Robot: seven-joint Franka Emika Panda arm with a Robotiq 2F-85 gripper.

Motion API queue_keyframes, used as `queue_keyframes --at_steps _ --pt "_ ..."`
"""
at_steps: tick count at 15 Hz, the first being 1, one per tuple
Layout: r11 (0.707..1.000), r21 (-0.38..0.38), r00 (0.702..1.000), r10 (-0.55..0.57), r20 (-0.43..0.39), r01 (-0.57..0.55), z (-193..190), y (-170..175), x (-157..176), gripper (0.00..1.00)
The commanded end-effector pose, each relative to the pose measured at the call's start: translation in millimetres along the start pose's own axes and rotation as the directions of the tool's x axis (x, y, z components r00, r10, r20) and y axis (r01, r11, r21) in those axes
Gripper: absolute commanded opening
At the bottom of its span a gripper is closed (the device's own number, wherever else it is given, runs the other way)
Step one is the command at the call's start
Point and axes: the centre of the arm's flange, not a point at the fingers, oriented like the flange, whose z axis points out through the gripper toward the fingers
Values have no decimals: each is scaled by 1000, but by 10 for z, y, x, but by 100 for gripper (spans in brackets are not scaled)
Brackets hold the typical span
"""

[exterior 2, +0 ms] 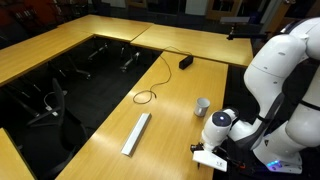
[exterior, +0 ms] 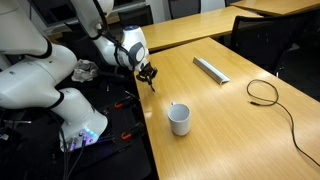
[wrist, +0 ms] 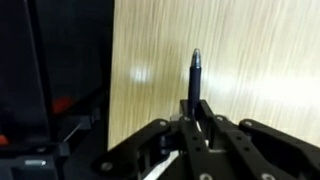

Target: Put the black pen inside the white mug

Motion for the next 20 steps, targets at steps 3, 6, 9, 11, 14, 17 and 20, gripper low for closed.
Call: queue_keyframes --at_steps 3,6,9,11,14,17,20 --pt "999 -41 988 -3 -152 -3 -991 -426 203 3" --pt "999 -46 969 -38 -244 28 -1175 -708 369 3" --pt "997 -59 934 -74 -350 57 -1344 -853 592 3" --pt "995 -71 898 -91 -431 67 -1424 -864 729 3" --pt "997 -57 844 -81 -530 60 -1510 -817 909 3" --pt "998 -55 767 -55 -640 25 -1533 -613 1091 3" --pt "998 -69 675 -44 -737 -11 -1522 -410 1313 3"
